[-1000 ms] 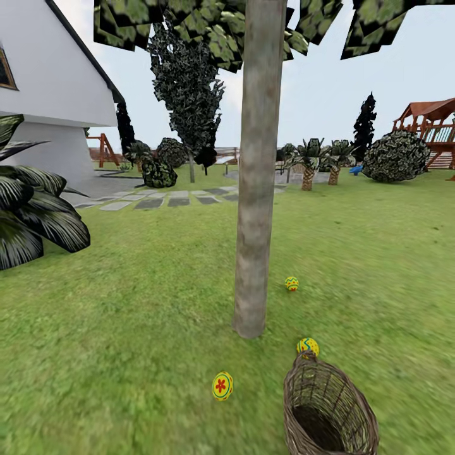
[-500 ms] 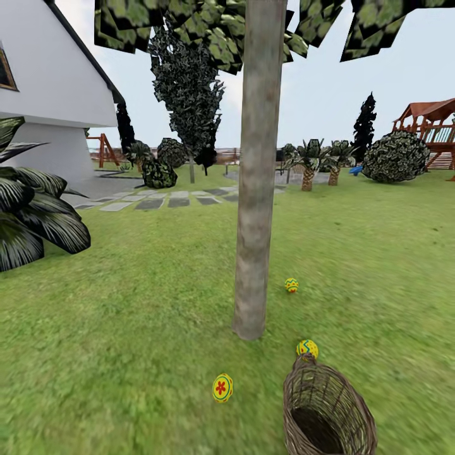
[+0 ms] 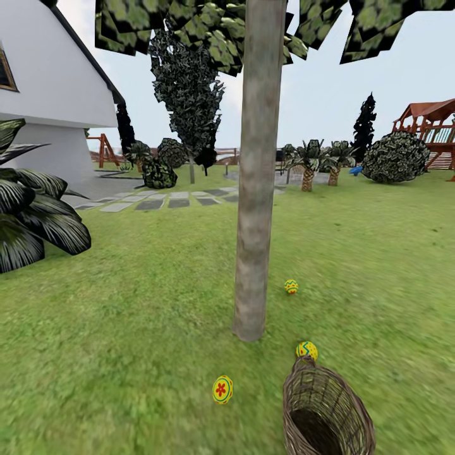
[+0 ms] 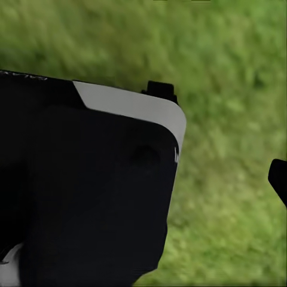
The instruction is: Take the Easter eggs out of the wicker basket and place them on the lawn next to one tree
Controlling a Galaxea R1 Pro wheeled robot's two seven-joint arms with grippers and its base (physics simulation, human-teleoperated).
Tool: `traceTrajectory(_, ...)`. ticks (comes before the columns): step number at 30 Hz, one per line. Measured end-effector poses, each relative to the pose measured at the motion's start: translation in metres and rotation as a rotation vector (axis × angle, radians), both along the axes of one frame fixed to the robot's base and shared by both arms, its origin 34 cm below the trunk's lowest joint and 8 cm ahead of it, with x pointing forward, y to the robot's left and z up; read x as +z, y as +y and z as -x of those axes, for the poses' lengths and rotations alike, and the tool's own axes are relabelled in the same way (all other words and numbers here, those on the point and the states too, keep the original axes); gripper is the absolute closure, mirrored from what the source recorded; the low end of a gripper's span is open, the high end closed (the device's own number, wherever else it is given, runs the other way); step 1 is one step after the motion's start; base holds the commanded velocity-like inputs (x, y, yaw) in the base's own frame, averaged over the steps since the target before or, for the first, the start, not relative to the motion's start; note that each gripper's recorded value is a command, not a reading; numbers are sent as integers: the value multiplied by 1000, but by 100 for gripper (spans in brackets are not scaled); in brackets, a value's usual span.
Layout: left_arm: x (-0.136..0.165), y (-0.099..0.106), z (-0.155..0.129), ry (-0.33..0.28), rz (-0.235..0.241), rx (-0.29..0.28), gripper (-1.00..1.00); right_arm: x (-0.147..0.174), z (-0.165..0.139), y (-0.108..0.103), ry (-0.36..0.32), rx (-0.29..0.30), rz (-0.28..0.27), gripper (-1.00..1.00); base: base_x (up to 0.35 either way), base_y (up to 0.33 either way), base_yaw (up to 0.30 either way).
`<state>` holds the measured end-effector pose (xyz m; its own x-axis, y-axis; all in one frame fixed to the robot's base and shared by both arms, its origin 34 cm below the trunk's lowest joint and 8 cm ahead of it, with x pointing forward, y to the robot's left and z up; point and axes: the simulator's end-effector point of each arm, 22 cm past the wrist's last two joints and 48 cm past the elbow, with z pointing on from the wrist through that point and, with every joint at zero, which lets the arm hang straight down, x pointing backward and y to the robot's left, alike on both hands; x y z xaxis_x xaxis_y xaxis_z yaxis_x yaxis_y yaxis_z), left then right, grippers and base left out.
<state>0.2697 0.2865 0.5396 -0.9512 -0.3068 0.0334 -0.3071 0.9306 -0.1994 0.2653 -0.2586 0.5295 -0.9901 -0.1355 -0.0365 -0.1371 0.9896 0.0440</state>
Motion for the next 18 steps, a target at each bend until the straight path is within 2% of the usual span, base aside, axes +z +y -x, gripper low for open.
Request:
traceTrajectory(3, 3, 2, 7, -1, -5, 1, -100, 3, 4, 1, -14, 1, 3, -100, 0, 0, 0)
traceTrajectory(6, 4, 1, 30, 28, -4, 2, -100, 5, 17, 3, 7, 1, -2, -100, 0, 0, 0)
traceTrajectory(9, 5, -2, 58, 66, -6, 2, -100, 8, 30, 3, 31, -1, -4, -100, 0, 0, 0)
traceTrajectory(13, 6, 4, 99, 130, -52, 0, -100, 12, 53, 6, 62, -3, -15, -100, 0, 0, 0)
traceTrajectory(18, 12, 3, 136, 179, -56, 14, -100, 17, 74, 4, 81, -3, -17, -100, 0, 0, 0)
